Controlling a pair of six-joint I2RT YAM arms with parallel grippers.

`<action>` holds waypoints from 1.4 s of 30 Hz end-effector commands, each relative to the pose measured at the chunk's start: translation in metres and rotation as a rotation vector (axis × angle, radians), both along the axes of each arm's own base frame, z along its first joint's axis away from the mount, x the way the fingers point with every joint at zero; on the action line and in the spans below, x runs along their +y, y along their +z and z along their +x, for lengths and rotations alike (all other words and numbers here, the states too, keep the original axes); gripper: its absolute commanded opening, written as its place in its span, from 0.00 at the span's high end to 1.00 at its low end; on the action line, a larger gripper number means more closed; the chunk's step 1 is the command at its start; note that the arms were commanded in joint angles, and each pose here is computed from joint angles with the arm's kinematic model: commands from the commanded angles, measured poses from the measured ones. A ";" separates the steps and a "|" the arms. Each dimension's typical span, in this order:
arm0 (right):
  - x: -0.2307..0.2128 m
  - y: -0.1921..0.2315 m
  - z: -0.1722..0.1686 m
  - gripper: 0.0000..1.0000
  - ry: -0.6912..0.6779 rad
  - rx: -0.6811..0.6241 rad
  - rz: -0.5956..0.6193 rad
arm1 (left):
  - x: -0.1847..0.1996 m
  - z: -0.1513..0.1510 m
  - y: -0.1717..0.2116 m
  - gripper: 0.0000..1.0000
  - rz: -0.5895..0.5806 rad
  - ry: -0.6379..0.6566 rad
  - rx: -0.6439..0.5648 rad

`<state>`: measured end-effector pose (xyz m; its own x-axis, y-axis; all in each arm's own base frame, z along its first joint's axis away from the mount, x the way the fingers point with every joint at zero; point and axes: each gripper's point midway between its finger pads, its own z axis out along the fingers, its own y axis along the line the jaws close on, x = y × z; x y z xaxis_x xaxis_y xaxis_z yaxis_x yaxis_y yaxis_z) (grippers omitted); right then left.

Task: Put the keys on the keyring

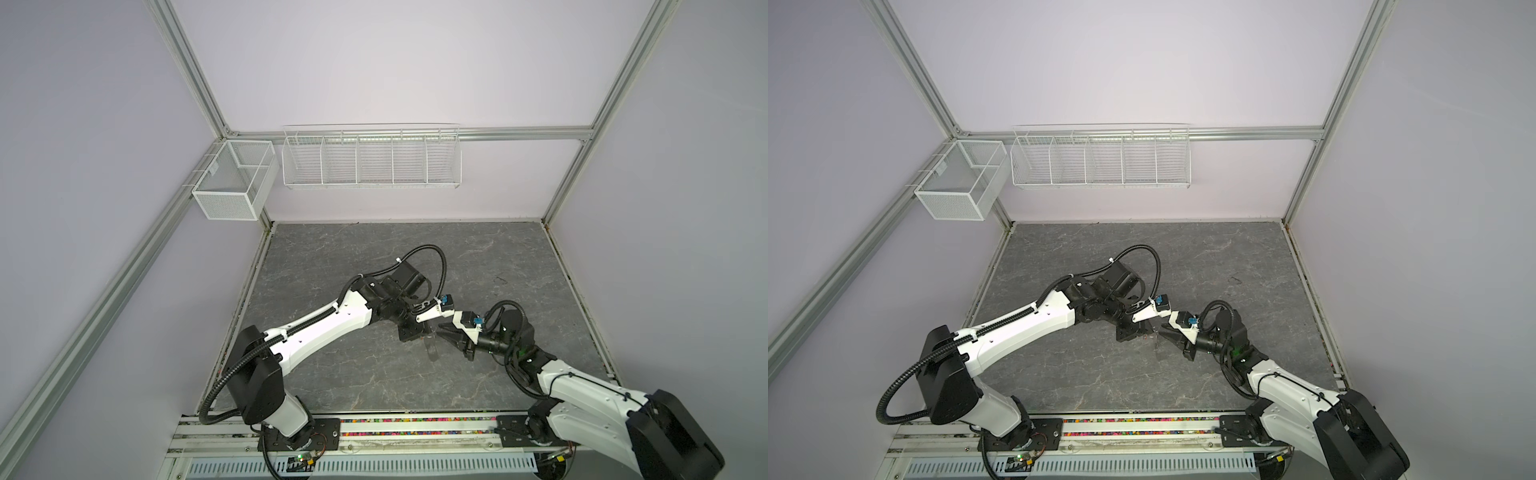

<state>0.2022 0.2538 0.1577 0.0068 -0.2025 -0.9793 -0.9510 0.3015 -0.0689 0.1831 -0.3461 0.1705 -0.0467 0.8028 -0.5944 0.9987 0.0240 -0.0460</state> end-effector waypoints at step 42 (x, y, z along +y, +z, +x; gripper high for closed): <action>0.008 0.091 -0.020 0.74 0.140 -0.055 0.119 | 0.003 -0.003 0.122 1.00 -0.359 -0.058 -0.304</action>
<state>0.1926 0.2609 0.2346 0.0975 -0.0781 -0.9922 -0.9653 0.2354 -0.1133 0.1842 -0.3415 0.2778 0.1465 0.5871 -0.7961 0.9768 0.0413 0.2102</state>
